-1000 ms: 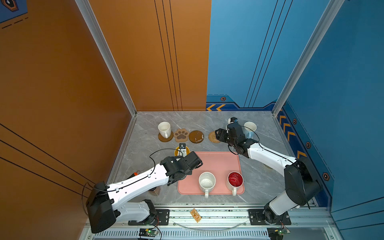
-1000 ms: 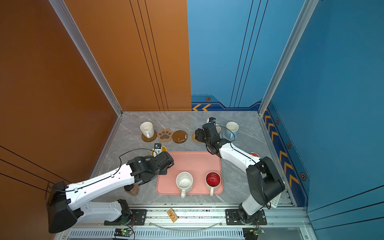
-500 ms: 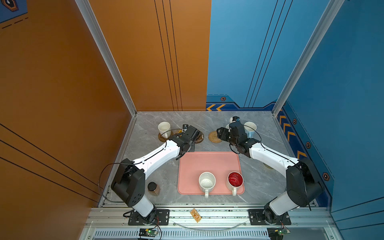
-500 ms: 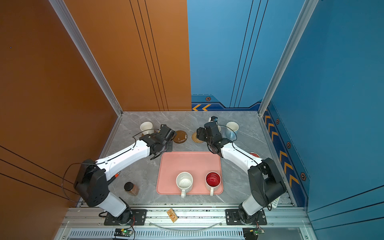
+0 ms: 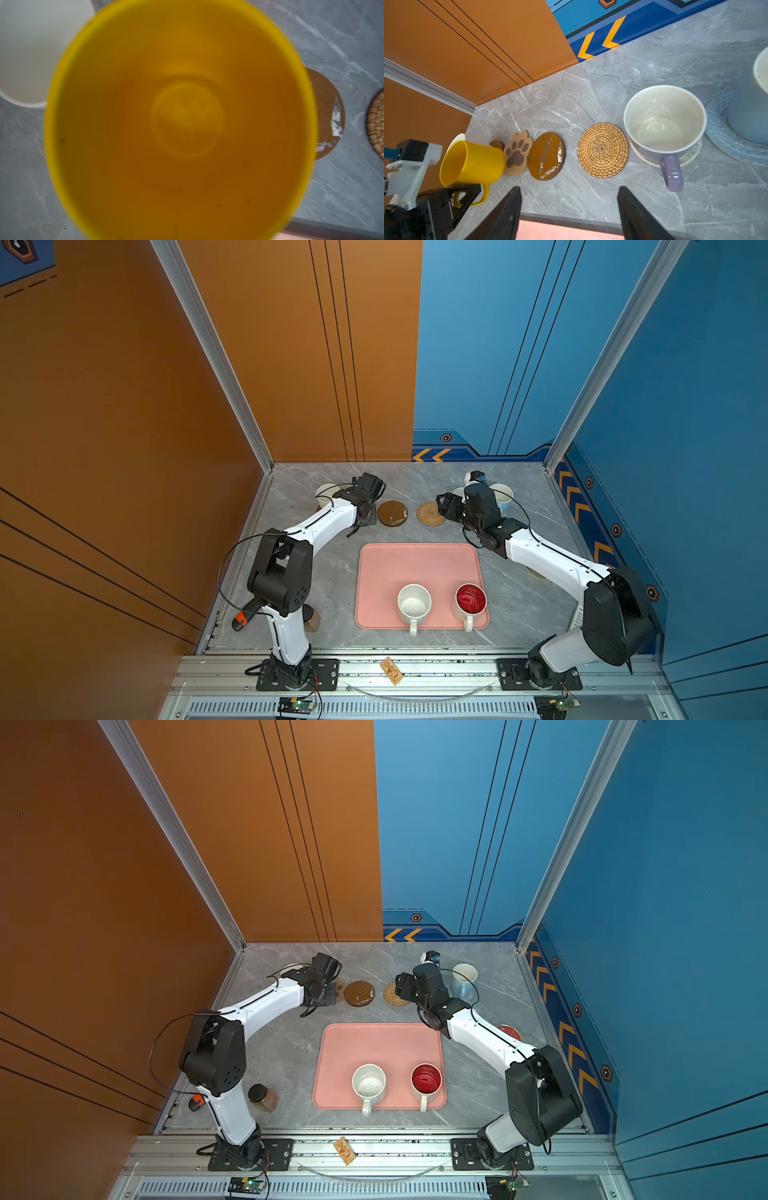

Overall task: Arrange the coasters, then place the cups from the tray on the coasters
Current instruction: 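Carry the yellow mug with the left gripper over the paw-shaped cork coaster, then lower the yellow mug onto the paw-shaped cork coaster with the left gripper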

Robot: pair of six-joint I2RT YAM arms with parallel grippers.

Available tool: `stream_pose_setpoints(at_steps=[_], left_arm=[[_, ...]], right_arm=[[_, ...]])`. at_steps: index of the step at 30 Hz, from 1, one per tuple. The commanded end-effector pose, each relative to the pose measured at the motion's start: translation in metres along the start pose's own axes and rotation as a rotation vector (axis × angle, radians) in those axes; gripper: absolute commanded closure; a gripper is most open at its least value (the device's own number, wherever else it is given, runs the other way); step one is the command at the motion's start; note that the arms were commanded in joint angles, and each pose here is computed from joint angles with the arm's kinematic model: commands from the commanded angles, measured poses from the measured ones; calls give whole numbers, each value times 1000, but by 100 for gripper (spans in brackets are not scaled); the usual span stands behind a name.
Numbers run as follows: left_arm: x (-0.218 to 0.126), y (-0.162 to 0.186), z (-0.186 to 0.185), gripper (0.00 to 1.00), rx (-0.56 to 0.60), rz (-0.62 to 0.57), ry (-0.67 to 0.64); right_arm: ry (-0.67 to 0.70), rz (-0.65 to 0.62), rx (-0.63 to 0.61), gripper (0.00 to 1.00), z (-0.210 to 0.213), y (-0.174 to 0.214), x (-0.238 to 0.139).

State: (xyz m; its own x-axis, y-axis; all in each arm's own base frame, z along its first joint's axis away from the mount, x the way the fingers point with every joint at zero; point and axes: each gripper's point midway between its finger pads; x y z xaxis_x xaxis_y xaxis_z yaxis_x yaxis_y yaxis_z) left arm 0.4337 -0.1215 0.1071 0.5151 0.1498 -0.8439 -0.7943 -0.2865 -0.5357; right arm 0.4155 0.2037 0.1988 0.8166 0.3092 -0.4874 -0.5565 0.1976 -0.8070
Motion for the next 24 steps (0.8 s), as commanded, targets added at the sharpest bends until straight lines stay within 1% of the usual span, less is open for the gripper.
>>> stream_pose_setpoints(at_steps=[1, 9, 17, 24], left_arm=[[-8, -29, -19, 100, -14, -72, 66], [1, -37, -38, 100, 1, -69, 111], [17, -38, -45, 100, 12, -46, 111], [17, -40, -42, 100, 16, -46, 95]], right_arm=[[-18, 2, -12, 29, 5, 3, -3], [-16, 1, -12, 29, 4, 2, -4], [-5, -3, -14, 28, 1, 2, -6], [-6, 0, -13, 28, 0, 2, -4]])
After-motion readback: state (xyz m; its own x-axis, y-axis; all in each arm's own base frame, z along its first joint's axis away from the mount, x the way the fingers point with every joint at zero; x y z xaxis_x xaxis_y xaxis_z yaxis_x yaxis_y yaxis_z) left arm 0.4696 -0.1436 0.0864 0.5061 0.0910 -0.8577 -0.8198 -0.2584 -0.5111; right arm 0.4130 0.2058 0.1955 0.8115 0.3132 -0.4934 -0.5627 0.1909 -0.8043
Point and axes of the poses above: each gripper's point midway between its finger pads, its own x axis out along the fingers, its own z axis along the line the jaws close on, y = z × x, and after that the axes turned 11 degrees about -x, right-handed
